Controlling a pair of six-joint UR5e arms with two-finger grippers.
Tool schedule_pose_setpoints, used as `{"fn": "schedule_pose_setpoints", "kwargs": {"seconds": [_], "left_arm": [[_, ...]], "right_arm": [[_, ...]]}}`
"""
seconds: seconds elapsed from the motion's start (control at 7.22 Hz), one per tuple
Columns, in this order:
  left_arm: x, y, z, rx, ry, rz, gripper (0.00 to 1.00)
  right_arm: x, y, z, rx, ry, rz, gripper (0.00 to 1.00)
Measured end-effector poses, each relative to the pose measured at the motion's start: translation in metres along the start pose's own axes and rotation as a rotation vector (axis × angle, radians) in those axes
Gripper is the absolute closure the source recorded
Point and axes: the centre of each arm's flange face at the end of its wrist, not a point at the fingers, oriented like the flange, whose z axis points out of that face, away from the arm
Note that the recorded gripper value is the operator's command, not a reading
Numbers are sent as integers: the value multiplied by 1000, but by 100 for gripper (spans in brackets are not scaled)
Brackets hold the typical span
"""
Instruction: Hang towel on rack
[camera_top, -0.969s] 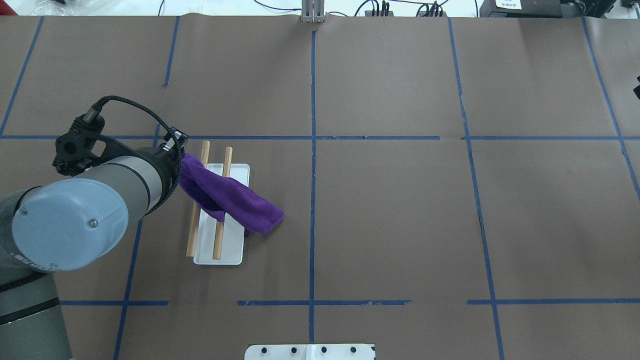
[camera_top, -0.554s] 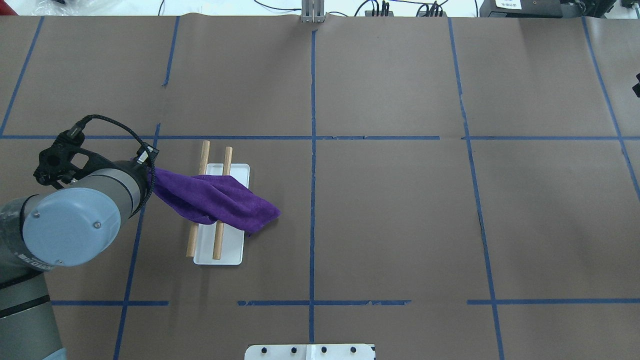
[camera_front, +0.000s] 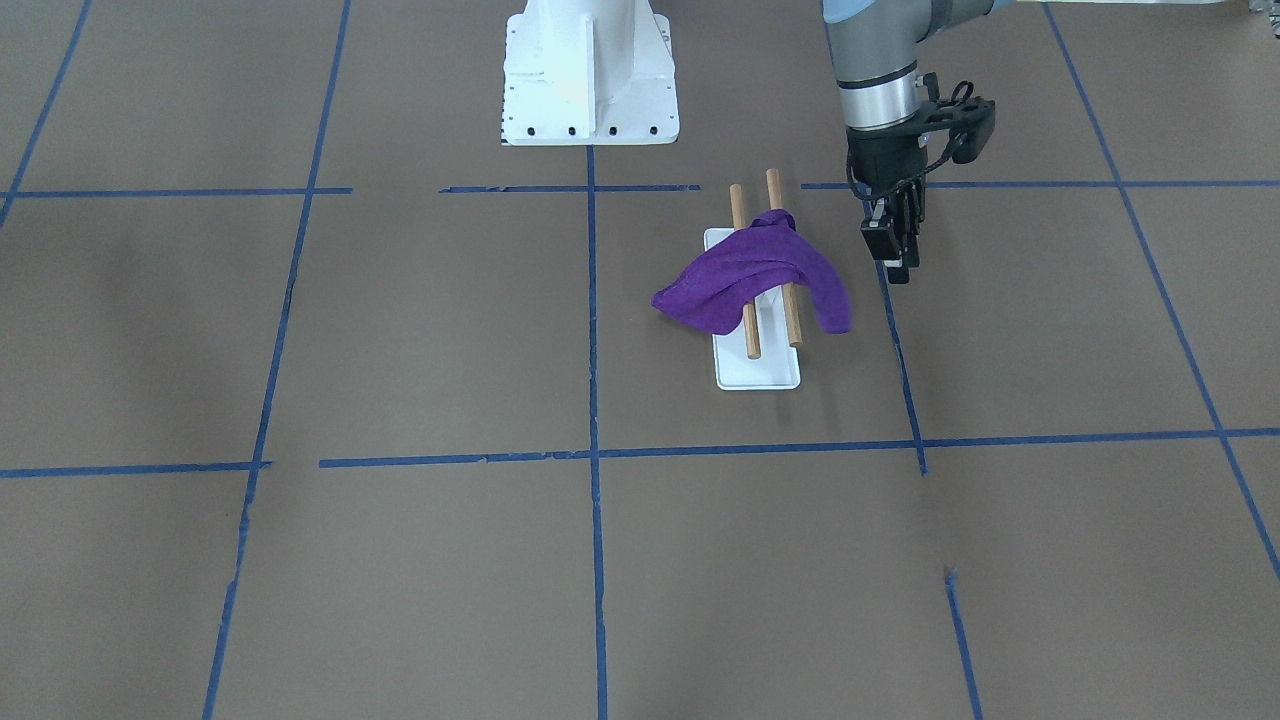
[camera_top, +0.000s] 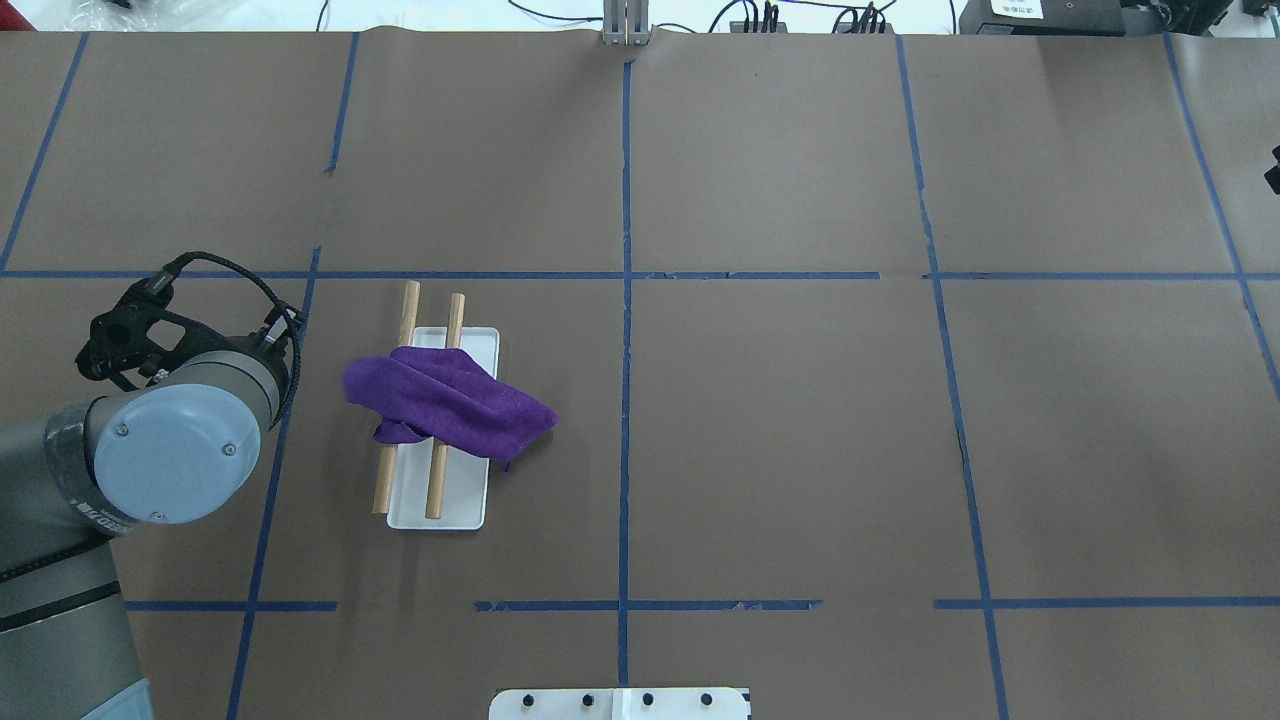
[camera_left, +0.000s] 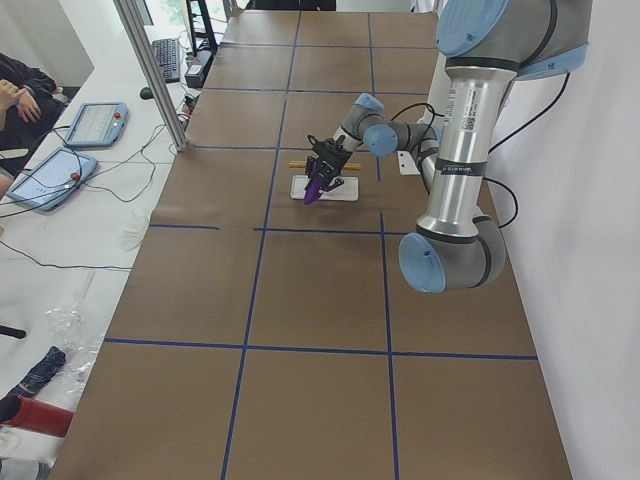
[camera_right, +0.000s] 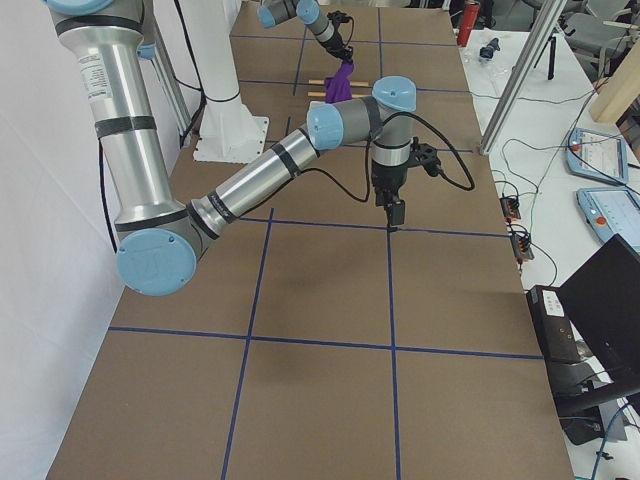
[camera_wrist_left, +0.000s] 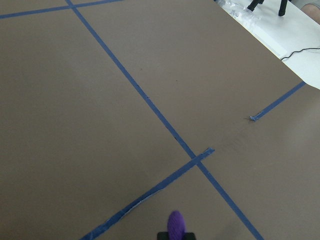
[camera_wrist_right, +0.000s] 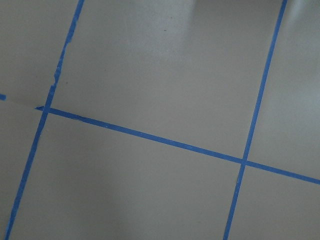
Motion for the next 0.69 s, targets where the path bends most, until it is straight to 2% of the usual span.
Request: {"fn": "schedule_pose_setpoints", "kwargs": {"seconds": [0.28,0.69], "left_arm": [[-1,-10,-13,-20,10,81,0],[18,-68,-21,-137,-36,311,0]], "right_arm": [[-1,1,-2,5,3,-4,0],[7,8,5,-10,35,-2,0]]}}
